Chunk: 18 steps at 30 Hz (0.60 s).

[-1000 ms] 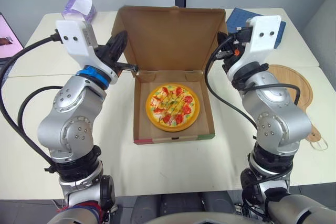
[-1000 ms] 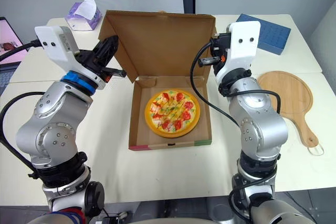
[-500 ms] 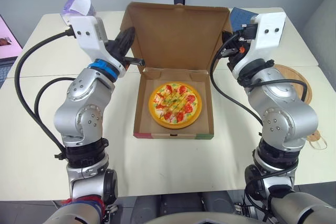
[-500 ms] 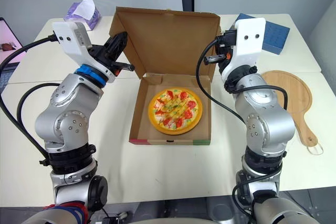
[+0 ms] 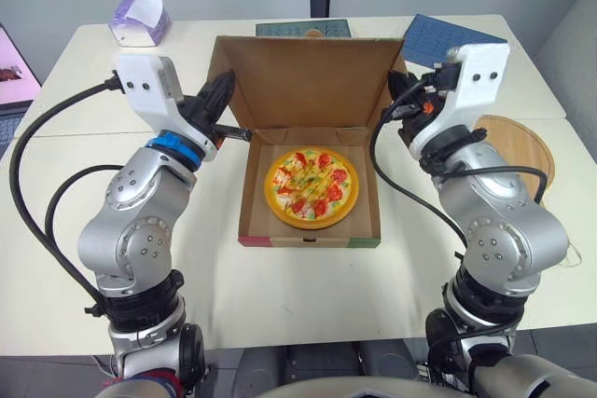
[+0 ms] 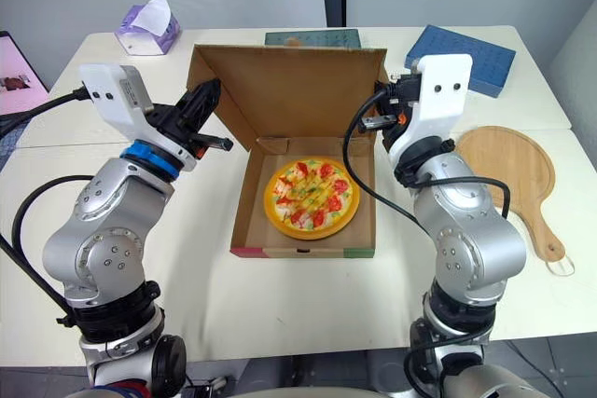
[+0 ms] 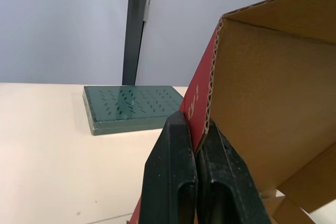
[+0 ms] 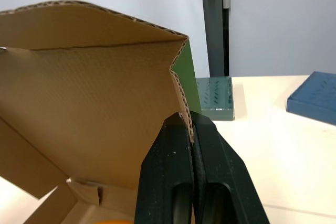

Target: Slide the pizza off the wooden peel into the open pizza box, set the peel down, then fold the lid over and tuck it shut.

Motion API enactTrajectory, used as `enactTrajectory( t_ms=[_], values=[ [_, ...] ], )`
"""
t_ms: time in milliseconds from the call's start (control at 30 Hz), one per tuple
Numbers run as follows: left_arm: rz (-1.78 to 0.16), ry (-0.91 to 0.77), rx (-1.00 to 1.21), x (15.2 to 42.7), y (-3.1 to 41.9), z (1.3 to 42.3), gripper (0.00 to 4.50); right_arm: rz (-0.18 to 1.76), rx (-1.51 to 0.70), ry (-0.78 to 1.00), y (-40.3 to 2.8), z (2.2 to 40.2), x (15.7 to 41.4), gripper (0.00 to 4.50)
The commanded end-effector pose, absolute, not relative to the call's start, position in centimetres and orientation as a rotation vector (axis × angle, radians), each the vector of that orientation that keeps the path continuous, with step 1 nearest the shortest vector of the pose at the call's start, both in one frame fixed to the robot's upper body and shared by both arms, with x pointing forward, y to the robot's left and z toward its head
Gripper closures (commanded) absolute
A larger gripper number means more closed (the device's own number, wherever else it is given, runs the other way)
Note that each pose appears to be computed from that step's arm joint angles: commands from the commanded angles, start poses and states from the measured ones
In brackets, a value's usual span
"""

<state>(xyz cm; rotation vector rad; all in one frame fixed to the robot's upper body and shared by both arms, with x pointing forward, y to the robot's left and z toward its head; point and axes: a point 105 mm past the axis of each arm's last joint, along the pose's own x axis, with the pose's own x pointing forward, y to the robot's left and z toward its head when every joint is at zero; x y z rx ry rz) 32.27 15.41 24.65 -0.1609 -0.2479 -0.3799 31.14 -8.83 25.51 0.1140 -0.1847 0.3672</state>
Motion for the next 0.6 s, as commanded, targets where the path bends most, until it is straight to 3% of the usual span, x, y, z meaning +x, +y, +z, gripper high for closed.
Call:
enactTrajectory(
  t_ms=[33, 600],
  values=[
    [-0.508, -0.271, -0.16, 30.3, 12.9, 24.9, 4.5, 0.558, 0.121, -0.149, -5.4, 24.7, 29.3, 4.49],
    [-0.476, -0.212, -0.104, 27.0, 14.7, 21.3, 4.5, 0.625, 0.183, -0.032, -5.3, 21.0, 26.9, 4.49]
  ],
)
